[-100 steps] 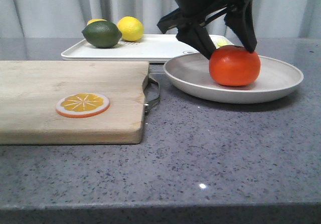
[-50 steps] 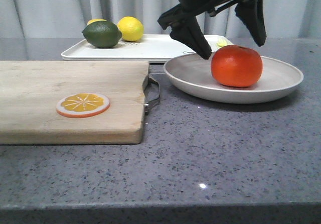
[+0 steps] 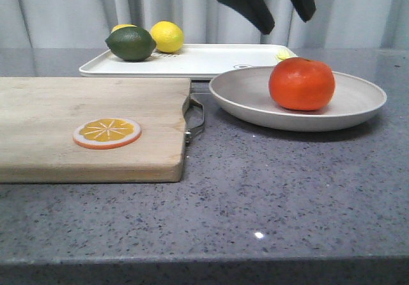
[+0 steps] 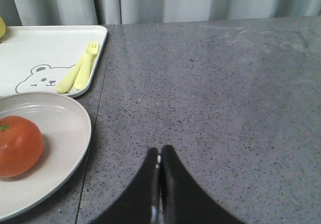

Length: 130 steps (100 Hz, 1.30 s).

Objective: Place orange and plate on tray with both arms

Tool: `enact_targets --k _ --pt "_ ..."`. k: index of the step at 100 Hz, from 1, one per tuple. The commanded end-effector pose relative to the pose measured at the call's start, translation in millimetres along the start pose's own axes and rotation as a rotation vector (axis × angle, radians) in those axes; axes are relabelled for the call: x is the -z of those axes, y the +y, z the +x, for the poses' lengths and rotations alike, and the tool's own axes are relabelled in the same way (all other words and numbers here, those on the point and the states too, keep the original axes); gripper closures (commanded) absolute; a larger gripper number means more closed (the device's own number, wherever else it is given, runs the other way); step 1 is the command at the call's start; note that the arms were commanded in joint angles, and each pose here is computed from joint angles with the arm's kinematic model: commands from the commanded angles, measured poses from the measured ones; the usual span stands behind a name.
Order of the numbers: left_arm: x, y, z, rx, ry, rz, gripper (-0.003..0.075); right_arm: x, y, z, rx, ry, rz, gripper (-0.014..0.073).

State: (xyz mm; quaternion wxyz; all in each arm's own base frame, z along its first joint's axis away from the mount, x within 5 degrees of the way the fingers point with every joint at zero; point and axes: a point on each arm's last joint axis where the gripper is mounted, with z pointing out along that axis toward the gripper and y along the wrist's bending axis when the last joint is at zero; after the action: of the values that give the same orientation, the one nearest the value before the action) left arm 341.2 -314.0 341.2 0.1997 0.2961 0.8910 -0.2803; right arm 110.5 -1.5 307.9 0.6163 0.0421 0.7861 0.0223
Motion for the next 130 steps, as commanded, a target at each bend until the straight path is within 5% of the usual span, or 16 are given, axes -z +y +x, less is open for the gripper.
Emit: enact_targets --k 1,44,68,98,130 --pt "53.8 -21.3 -10.6 -0.047 -0.148 0.02 0.0505 1.8 1.2 -17.5 0.023 -0.099 -0.005 0.0652" --pt "109.2 -14.2 14.0 -0.046 -0.188 -0.165 0.0741 1.6 0.8 -15.1 0.022 -0.073 -0.001 0.0652" --pt "146.2 -3.0 48.3 -0.005 -0.317 -0.2 0.074 1.6 0.9 -14.2 0.023 -0.061 -0.001 0.0652" --pt "193.8 7.9 128.3 0.061 -0.41 -0.26 0.074 2.6 0.9 -18.8 0.022 -0.026 0.006 0.0652" --pt "229.1 2.9 210.8 0.085 -0.502 -0.301 0.0741 -21.5 7.8 -33.4 0.037 0.167 -0.008 0.0651"
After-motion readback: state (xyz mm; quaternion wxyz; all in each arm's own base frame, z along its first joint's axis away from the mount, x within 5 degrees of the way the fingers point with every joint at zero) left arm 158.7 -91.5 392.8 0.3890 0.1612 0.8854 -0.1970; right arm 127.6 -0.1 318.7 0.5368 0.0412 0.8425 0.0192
